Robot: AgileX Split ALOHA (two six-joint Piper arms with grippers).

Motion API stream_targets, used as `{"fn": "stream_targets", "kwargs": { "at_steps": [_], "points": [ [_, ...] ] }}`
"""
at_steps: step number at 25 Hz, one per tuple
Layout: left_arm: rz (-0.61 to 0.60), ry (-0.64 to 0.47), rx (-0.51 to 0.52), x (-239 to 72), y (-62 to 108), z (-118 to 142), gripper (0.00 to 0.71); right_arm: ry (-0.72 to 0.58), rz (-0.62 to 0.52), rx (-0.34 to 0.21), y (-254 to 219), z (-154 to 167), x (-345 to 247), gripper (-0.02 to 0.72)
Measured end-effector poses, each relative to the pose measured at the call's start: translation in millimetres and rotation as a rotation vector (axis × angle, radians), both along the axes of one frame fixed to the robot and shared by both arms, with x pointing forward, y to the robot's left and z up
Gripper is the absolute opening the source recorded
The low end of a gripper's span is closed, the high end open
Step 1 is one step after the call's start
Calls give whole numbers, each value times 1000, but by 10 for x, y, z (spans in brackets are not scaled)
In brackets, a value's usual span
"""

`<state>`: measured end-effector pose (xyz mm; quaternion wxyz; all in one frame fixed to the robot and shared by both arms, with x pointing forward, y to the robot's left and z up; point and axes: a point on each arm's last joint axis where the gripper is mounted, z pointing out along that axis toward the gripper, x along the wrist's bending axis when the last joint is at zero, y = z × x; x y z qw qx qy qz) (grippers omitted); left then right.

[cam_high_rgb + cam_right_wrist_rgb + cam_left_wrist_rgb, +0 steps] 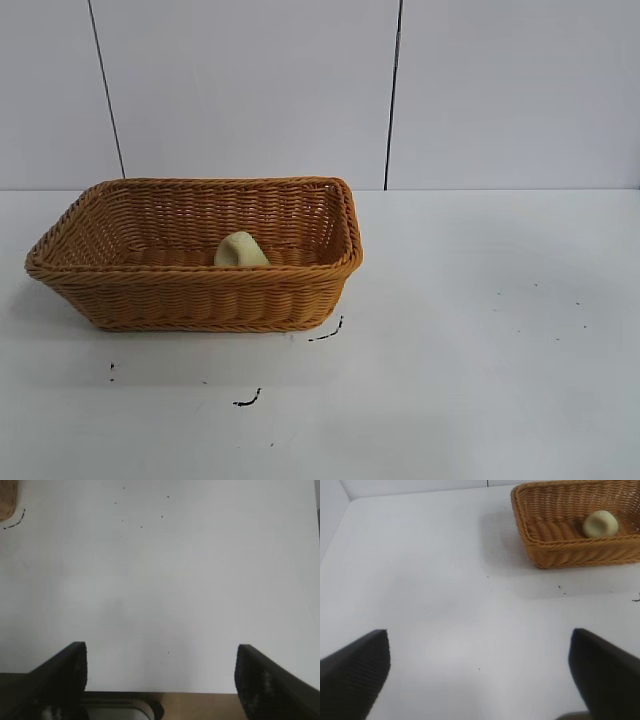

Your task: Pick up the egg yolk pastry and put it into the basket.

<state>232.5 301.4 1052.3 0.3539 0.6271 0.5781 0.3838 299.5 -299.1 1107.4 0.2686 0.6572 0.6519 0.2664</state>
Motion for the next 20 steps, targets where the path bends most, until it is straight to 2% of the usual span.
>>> {"fn": "stream_targets", "kwargs": {
  "at_steps": [8, 12, 20],
  "points": [
    [0, 0, 0, 0, 0, 0, 697, -285, 0, -2, 4, -481, -545, 582],
    [0, 0, 0, 0, 0, 0, 697, -344, 0, -3, 5, -551, -638, 582],
    [0, 0, 0, 0, 0, 0, 697, -345, 0, -3, 5, -554, -638, 582]
  ]
}}
